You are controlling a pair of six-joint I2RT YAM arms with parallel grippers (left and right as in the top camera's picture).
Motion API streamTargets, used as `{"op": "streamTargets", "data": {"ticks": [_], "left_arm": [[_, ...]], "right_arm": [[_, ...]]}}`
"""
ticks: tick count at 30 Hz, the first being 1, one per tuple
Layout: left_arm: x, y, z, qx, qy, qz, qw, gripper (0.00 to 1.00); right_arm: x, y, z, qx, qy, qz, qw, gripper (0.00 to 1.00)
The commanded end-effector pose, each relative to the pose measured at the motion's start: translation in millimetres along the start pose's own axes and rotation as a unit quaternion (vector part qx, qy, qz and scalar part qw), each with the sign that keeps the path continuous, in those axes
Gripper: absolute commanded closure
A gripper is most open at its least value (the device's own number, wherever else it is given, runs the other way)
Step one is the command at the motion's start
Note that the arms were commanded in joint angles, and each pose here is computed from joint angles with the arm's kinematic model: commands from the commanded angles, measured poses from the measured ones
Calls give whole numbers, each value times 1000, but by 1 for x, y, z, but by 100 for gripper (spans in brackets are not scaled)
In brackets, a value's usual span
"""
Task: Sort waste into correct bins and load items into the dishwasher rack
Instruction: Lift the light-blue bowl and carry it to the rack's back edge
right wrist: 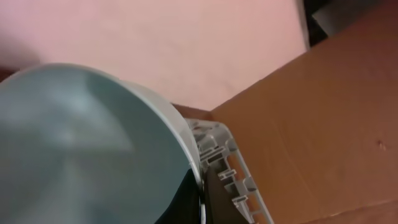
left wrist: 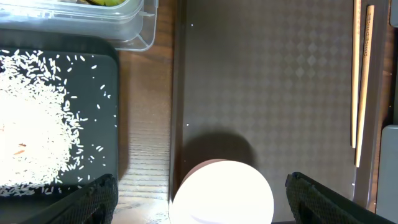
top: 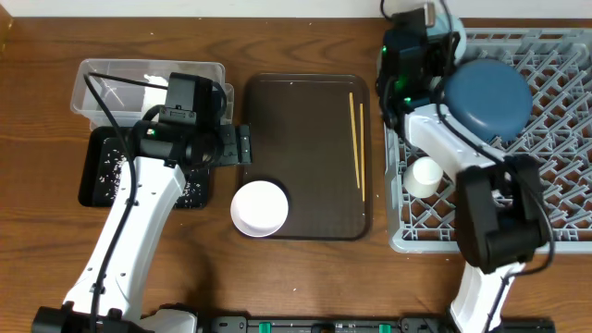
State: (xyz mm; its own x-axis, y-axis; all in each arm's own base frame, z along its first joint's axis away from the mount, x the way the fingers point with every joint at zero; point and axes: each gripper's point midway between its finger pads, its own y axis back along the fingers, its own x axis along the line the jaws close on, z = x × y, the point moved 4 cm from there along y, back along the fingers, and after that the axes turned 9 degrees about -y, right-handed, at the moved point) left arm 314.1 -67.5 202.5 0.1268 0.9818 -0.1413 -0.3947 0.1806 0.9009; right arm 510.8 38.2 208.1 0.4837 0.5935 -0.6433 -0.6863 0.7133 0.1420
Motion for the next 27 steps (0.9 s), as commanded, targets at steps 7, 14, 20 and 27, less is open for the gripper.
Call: {"op": "streamTargets", "data": {"ticks": [7, 14, 20, 27], "left_arm": [[2, 7, 5, -13, -3, 6, 1000, 11], [2, 7, 5, -13, -3, 6, 1000, 11], [2, 7, 5, -13, -3, 6, 1000, 11], [2, 7, 5, -13, -3, 6, 1000, 11]], "right_arm": [[14, -5, -19, 21, 49, -17, 998, 99], [19, 5, -16, 16, 56, -15, 998, 99], [35, 33, -6, -5, 84, 2, 996, 71], [39, 47, -3, -8, 86, -3, 996, 46]]}}
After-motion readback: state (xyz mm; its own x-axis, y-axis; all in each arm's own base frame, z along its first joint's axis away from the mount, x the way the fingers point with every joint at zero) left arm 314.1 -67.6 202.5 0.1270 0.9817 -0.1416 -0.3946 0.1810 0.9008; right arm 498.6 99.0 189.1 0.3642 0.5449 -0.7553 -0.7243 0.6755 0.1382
